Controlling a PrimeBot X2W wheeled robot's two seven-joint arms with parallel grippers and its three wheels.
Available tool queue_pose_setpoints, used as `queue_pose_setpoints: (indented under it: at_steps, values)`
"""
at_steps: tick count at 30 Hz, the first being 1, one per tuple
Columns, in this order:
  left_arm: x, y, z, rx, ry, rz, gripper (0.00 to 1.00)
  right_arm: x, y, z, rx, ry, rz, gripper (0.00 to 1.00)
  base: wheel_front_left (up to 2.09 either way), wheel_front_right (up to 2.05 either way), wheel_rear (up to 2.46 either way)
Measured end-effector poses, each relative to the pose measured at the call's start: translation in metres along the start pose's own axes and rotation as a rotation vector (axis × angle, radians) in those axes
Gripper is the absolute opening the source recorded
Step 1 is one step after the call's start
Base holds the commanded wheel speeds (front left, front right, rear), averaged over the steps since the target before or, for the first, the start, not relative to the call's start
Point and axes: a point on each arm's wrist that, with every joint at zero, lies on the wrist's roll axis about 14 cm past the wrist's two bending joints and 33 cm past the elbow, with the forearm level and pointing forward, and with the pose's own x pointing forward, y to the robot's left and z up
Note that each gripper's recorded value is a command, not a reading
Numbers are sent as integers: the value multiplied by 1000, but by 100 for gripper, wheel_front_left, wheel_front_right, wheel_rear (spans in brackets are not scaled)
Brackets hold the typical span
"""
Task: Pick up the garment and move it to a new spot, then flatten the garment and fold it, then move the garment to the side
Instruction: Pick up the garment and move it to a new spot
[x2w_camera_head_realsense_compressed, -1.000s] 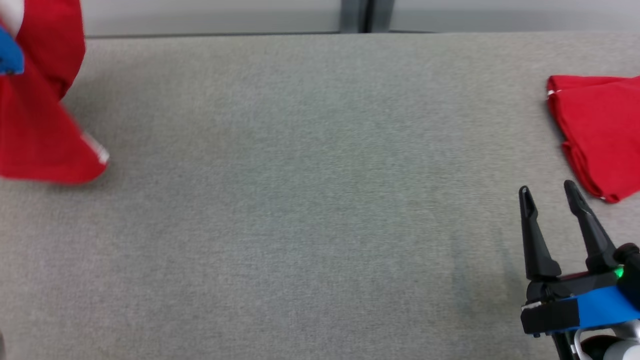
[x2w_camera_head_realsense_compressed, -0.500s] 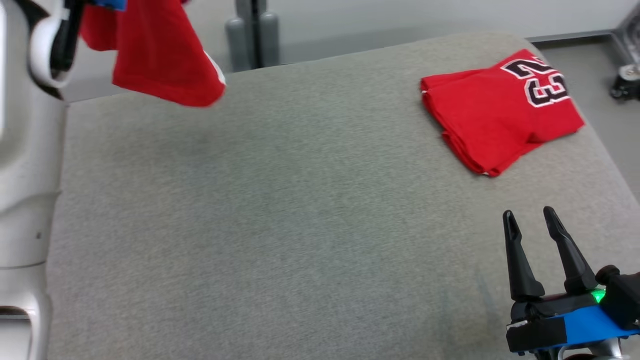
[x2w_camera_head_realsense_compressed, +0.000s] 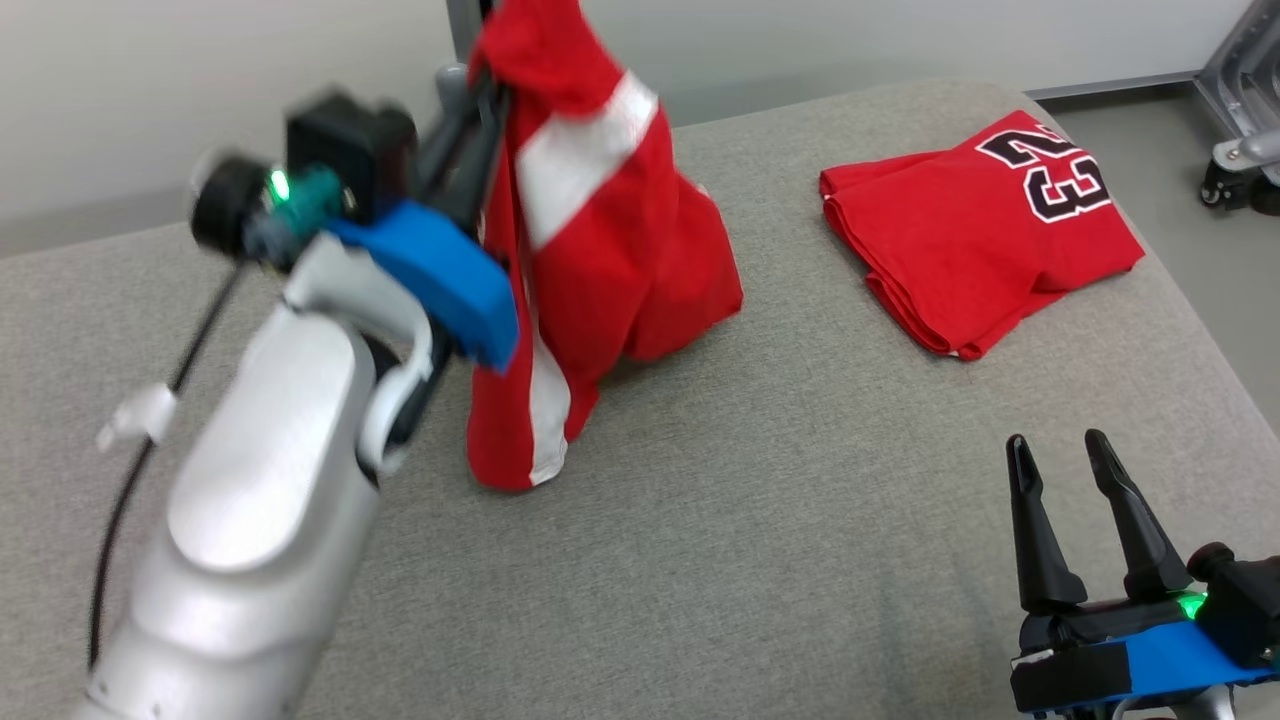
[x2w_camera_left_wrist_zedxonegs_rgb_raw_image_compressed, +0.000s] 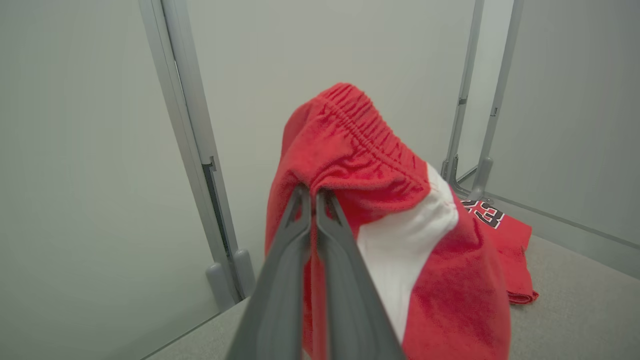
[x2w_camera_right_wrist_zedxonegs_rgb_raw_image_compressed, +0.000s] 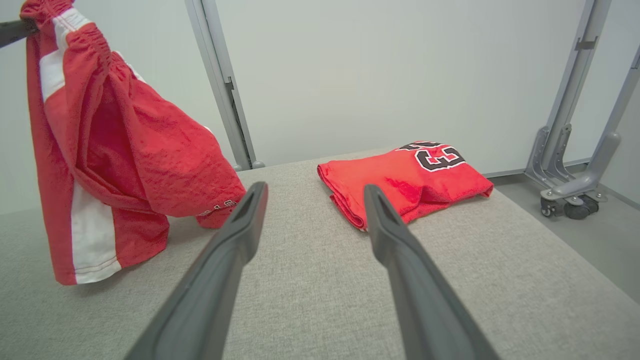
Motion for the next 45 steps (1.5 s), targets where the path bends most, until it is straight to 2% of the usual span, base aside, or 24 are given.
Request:
queue_pose_setpoints:
  at_steps: [7, 13, 14, 15, 16, 21, 25, 35, 40, 45]
  values:
    - [-55, -22, -87, -131, 179, 42, 0, 6, 12, -6, 6, 18, 39, 100, 0, 0, 0]
    - [-100, -71, -142, -237, 320, 4, 0, 9, 22, -11, 12, 34, 70, 100, 0, 0, 0]
    - [-105, -77, -145, -252, 328, 3, 14, 9, 24, -11, 13, 34, 75, 100, 0, 0, 0]
    - [-108, -80, -145, -272, 321, 10, 14, 10, 25, -12, 14, 36, 80, 100, 0, 0, 0]
    - [-109, -82, -143, -274, 310, 14, 99, 10, 27, -12, 16, 36, 86, 100, 0, 0, 0]
    - [-111, -83, -120, -254, 217, 38, 100, 6, 35, -15, 17, 45, 113, 100, 0, 0, 0]
    - [-122, -70, -107, -230, 161, 91, 100, 4, 42, -13, 20, 41, 137, 100, 0, 0, 0]
    - [-193, 13, -80, -153, -2, 442, 100, 0, 59, -8, 22, 28, 197, 100, 0, 0, 0]
    - [-236, 38, -67, -131, -52, 601, 100, -5, 63, -9, 23, 32, 215, 100, 0, 0, 0]
    - [-269, 50, -54, -83, -94, 697, 100, -7, 68, -14, 30, 46, 232, 100, 0, 0, 0]
